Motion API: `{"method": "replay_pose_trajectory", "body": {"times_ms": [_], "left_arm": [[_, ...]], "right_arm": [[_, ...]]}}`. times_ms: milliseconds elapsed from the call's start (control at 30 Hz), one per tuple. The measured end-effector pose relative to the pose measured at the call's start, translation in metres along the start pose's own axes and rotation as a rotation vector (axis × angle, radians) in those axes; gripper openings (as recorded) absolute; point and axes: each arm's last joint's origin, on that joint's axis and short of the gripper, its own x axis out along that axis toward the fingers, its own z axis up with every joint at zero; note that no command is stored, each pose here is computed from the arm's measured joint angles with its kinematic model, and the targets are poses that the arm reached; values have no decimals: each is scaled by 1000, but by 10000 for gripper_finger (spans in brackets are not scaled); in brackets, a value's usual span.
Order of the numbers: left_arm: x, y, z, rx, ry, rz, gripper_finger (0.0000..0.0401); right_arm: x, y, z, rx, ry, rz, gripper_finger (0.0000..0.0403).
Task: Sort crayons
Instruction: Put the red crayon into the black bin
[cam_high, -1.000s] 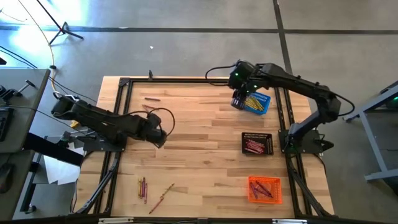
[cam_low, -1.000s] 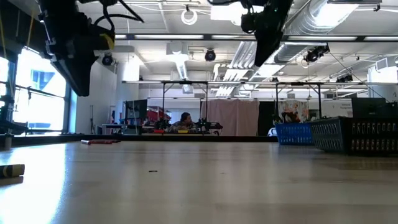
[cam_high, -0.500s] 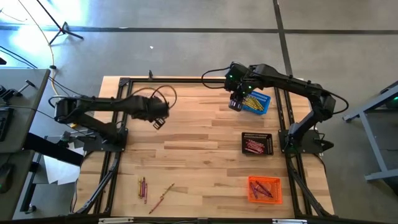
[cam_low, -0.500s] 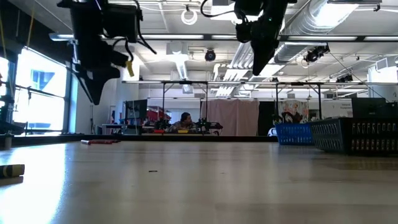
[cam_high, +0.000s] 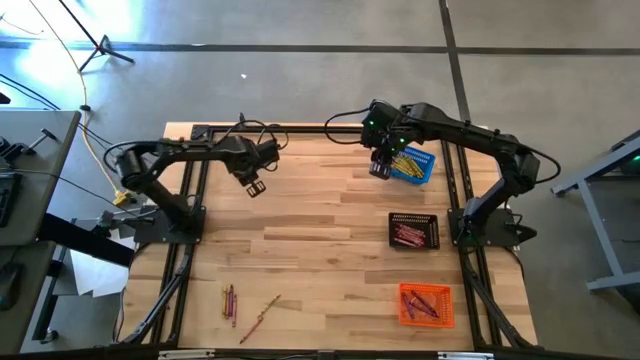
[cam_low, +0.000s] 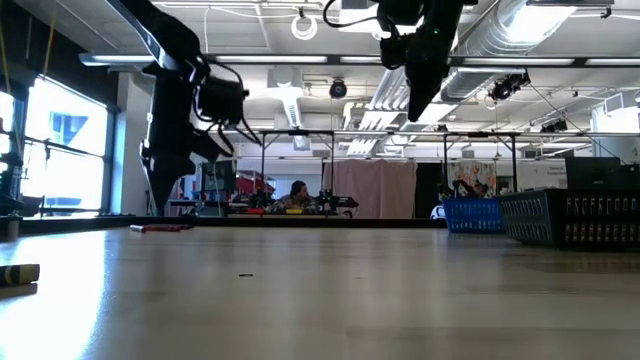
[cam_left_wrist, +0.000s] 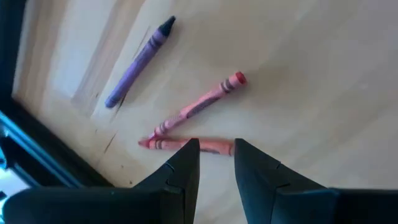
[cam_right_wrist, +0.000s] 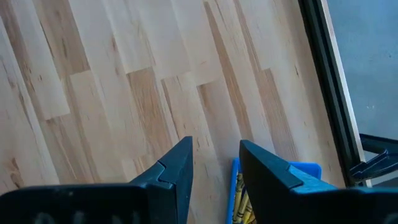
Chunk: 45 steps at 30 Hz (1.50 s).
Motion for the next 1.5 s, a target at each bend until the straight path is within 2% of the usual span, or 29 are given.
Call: {"method": "replay_pose_trajectory", "body": {"times_ms": [333,600,733,967,1200,1267,1367,1500], "left_arm": [[40,3,18,121,51,-5,85],[48,10,21,147,57,-43,85],[50,14,21,81,59,-103,76],[51,16,21,-23,64,-114,7],[46,18,26,-18,51,-86,3],[43,20,36,-40,4,-94,2],[28,21,56,-66,-139,-123,1],[9,17,80,-17,-317,-204,1]], "right_arm": [[0,0,0,-15,-5,-1,116],[0,0,2,-16,-19,-4,116],[0,0,2,-22,-19,-5,116],[-1,1,-3,-23,27,12,116],[-23,4,-14,11,-8,65,116],[-33,4,-18,33,-44,61,116],[-49,5,-24,54,-92,48,116],[-64,6,-33,83,-166,3,116]]}}
